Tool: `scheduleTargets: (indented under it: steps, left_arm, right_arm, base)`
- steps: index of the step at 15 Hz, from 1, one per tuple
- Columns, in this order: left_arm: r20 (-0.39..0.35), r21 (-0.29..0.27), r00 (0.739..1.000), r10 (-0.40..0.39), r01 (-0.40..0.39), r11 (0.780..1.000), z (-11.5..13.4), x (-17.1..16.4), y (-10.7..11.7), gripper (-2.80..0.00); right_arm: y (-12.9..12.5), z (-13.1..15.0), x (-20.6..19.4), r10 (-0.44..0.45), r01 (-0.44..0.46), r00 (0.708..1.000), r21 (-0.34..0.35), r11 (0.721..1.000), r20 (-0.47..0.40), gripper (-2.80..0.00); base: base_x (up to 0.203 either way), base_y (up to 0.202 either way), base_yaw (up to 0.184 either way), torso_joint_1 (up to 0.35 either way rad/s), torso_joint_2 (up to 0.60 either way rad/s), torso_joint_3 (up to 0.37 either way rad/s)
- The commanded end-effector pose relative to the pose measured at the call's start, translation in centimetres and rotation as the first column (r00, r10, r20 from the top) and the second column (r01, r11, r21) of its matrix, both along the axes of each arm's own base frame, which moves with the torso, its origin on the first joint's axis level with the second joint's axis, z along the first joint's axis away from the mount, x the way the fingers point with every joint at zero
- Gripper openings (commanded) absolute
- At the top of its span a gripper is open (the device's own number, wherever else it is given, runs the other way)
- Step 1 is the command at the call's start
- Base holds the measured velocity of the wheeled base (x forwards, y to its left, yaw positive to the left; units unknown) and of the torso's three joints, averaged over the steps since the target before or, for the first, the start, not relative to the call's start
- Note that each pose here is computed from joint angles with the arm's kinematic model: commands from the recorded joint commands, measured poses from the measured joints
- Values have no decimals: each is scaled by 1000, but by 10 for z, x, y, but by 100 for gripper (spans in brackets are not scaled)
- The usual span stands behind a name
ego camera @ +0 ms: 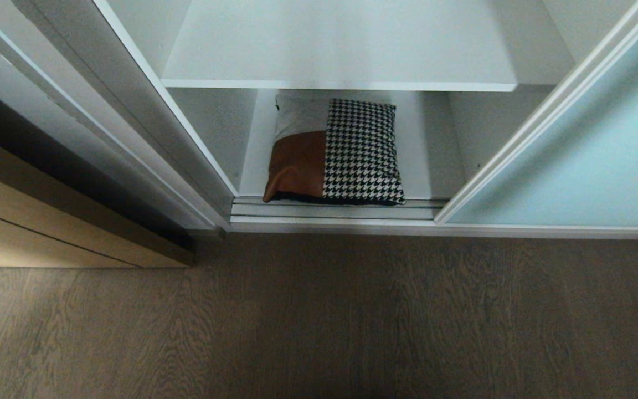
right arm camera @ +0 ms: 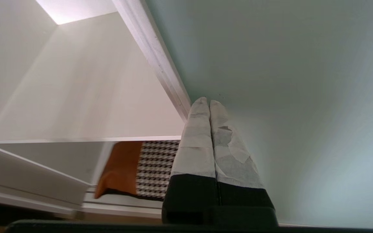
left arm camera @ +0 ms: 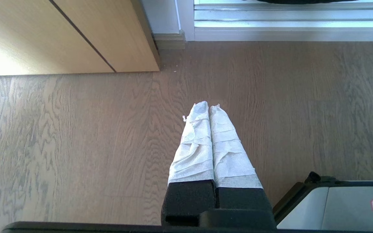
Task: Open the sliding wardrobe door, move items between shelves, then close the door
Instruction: Close the door
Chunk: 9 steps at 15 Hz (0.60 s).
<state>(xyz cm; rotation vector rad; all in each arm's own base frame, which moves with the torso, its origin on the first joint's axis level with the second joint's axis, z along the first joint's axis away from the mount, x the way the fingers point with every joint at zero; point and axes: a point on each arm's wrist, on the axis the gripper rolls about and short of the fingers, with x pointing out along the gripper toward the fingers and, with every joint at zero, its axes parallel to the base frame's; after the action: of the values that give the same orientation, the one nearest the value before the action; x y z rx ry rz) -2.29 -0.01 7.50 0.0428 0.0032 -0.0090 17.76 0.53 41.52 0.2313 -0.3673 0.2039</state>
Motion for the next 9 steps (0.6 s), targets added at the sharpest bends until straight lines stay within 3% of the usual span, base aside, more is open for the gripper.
scheduleTargets:
  steps: [1, 5, 9]
  left_arm:
    - [-1, 0, 1000, 0, 0, 1000, 0, 0, 0, -280]
    - [-3, 0, 1000, -1, 1, 1000, 0, 0, 0, -280]
    - [-3, 0, 1000, 0, 0, 1000, 0, 0, 0, -280]
  right_arm:
    - [17, 1, 0, 63, -63, 998, 7, 998, 1, -280]
    - [59, -7, 13, 136, -136, 990, -14, 991, -30, -280]
    - [119, -12, 1, 296, -299, 954, -74, 951, -53, -280]
  base:
    - [0, 0, 0, 0, 0, 0]
    - [0, 0, 0, 0, 0, 0]
    - [0, 0, 0, 0, 0, 0]
